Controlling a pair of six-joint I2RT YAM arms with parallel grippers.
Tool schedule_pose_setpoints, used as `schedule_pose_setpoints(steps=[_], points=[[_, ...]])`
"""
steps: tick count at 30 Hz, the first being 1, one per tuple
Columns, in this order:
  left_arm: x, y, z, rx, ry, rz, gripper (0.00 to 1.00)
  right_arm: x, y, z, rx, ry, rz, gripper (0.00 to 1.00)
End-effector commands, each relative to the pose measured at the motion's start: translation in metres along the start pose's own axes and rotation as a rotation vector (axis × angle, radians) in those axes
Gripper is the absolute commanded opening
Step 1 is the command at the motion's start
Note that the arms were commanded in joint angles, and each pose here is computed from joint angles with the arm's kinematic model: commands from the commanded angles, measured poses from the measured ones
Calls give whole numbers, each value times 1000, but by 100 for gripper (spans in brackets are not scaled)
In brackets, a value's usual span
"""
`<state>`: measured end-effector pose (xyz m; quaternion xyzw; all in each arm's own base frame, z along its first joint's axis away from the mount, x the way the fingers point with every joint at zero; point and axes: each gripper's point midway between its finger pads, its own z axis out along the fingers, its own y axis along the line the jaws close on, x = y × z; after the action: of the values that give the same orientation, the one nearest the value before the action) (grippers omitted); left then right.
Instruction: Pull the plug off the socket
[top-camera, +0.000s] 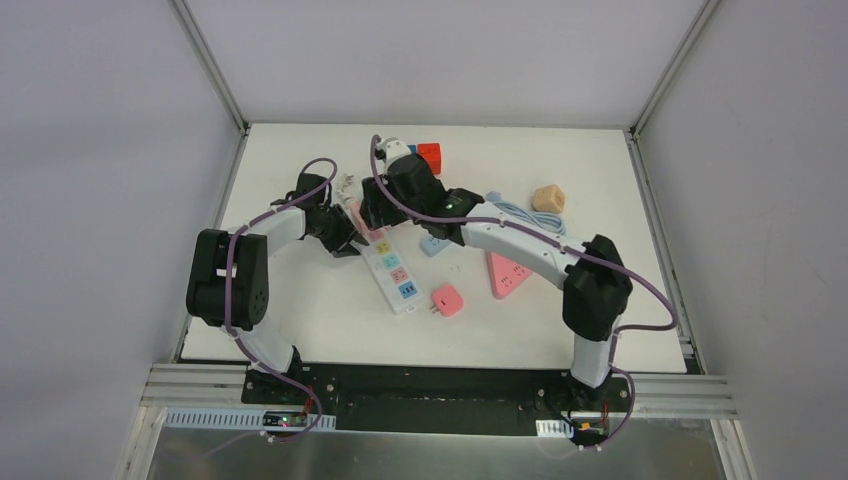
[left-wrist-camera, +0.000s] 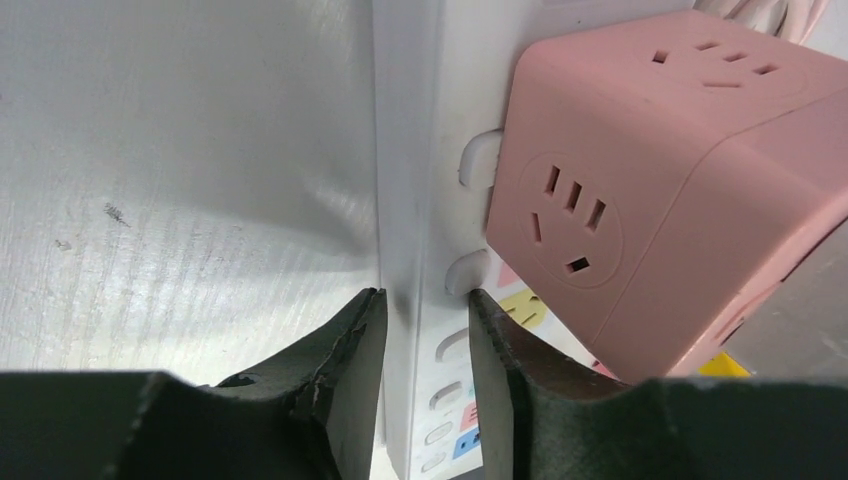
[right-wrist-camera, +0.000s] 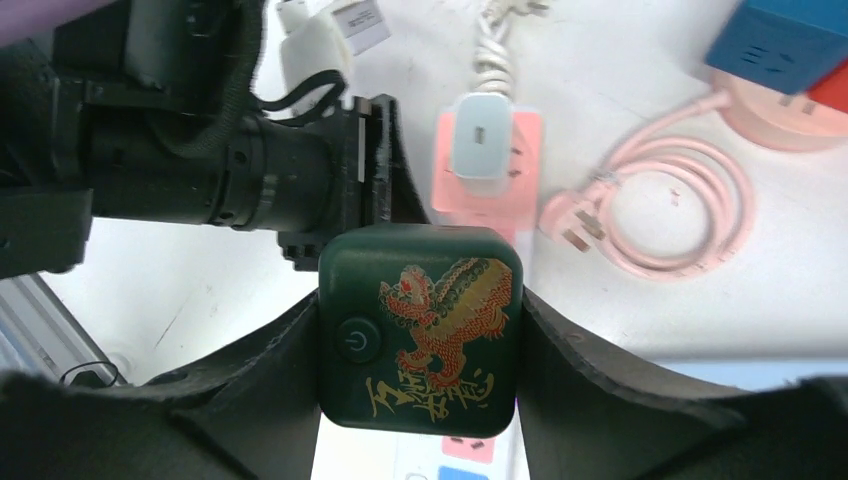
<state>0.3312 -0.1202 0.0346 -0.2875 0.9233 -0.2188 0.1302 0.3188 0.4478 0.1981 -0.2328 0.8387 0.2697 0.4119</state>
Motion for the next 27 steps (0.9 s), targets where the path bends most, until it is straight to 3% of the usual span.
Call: schedule_pose_setpoints(steps=[1, 6, 10, 14, 21, 23, 27], points=[[10, 4, -6, -35, 21, 64, 39, -31, -35, -45, 45, -87, 58, 0], [-13, -21, -42, -17, -62, 148, 49, 8, -85, -68, 93, 23, 152, 4], [-37, -15, -70, -92, -233, 182, 49, 61, -119, -77, 175, 148, 188, 12], [-50, -12, -91, -120, -335, 200, 48, 101, -125, -85, 164, 261, 239, 18], [-60, -13, -104, -133, -405, 213, 48, 145, -137, -88, 228, 414, 267, 28], [-61, -12, -105, -136, -415, 220, 48, 149, -145, -87, 275, 417, 269, 36], [-61, -9, -107, -146, -428, 232, 49, 147, -162, -88, 378, 403, 254, 61]])
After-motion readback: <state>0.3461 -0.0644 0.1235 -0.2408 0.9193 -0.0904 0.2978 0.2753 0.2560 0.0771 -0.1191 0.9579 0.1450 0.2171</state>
